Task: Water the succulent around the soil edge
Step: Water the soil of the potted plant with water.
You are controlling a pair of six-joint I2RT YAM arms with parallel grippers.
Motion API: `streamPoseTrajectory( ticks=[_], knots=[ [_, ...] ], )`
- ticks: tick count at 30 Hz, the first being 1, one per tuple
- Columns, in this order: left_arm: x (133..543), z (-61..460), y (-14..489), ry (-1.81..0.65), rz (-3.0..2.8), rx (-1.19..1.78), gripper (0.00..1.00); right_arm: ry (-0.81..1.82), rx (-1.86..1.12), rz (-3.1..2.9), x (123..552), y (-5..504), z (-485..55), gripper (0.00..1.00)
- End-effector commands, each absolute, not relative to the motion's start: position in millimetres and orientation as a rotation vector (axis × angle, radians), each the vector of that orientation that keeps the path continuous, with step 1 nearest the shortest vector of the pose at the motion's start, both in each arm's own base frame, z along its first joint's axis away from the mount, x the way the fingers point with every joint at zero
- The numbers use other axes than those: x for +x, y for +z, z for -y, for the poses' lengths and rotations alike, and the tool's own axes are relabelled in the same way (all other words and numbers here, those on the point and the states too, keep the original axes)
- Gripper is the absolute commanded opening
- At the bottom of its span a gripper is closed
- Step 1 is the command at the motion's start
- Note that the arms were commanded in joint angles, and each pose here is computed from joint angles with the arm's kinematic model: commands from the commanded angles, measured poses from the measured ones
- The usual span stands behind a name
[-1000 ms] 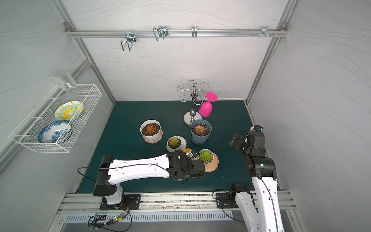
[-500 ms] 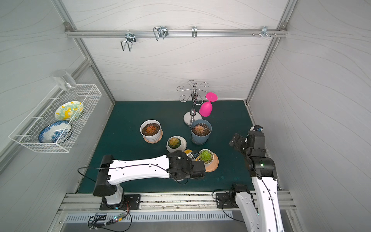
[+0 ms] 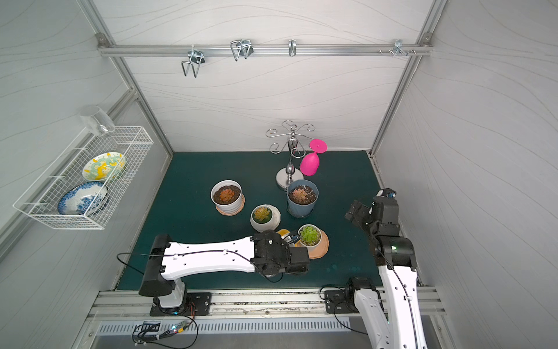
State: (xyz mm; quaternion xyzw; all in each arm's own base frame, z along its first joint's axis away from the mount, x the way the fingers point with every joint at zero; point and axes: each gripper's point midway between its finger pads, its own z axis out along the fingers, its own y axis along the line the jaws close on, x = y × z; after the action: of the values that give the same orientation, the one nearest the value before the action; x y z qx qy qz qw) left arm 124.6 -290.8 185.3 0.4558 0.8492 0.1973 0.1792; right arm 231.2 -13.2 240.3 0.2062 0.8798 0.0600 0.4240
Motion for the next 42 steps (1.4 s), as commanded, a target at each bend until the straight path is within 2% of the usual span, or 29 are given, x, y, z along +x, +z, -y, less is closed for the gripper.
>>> streamPoseTrajectory(
  ticks=[1, 29, 42],
  knots=[
    [121, 294, 192, 0.569, -2.383, 1.323, 0.00, 0.132, 0.525, -2.199, 230, 243, 17, 0.99],
    [115, 352, 212, 0.474, -2.267, 1.454, 0.00, 0.138, 0.527, -2.190, 230, 245, 17, 0.99],
    [126, 353, 220, 0.476, -2.280, 1.409, 0.00, 0.141, 0.525, -2.193, 231, 245, 17, 0.99]
  ],
)
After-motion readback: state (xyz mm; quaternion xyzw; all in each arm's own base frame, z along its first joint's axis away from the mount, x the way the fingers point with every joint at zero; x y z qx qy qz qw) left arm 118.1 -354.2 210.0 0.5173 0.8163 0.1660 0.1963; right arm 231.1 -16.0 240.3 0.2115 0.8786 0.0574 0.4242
